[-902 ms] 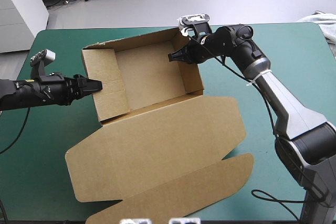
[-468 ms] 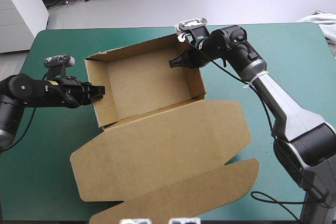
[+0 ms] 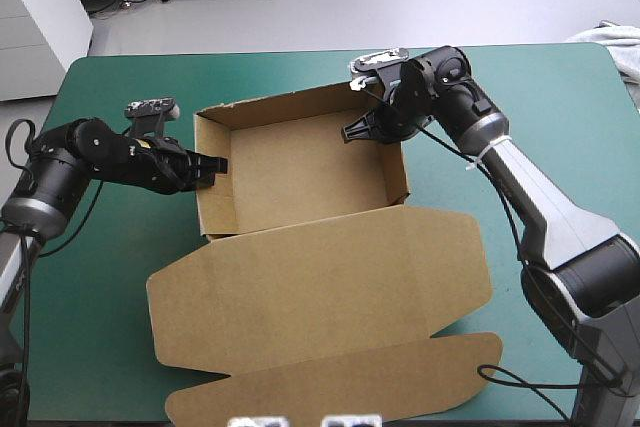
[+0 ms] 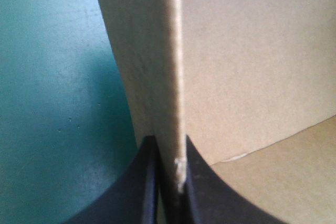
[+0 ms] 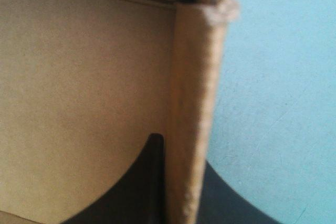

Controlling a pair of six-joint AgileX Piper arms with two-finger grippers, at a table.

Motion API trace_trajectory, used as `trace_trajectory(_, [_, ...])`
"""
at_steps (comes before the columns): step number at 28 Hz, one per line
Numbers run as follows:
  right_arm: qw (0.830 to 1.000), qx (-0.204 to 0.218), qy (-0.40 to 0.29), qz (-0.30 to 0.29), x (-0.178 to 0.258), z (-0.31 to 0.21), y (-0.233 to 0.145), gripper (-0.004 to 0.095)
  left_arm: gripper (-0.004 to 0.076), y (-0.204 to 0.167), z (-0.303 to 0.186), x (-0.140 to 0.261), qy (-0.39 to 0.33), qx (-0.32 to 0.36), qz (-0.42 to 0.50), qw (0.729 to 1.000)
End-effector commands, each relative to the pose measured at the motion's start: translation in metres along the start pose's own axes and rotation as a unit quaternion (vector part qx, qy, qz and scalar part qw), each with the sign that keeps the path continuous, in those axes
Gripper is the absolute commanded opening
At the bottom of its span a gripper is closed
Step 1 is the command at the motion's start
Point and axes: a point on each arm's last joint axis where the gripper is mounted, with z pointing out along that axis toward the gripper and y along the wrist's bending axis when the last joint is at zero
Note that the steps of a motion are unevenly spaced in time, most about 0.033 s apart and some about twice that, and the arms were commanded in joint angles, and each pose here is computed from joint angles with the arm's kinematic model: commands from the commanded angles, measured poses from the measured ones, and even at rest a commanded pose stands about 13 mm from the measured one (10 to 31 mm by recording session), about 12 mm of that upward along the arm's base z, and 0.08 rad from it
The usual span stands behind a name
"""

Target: Fold the box

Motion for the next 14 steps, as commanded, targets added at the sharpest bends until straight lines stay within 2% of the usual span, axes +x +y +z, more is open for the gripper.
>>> trace_trajectory(1, [0.999,-0.032,0.006,-0.007,0.007,-0.030,0.011,-0.0017,-0.0010,-0.015,-0.017,-0.024,-0.086,0.026,0.010,0.996])
trace_trajectory(7, [0.997,-0.016,0.069,0.012,0.030,0.005,0.008,-0.0017,-0.0010,-0.010,0.008,-0.030,-0.039,-0.003,0.033,0.999])
trace_trajectory(10, [0.996,-0.009,0.077,0.035,0.038,0.019,0.006,-0.0017,-0.0010,-0.016,0.031,-0.031,-0.007,-0.051,0.071,0.996])
trace_trajectory(14, [0.996,-0.007,0.075,0.046,0.039,0.022,0.004,-0.0017,-0.0010,-0.028,0.050,-0.033,0.005,-0.056,0.091,0.994])
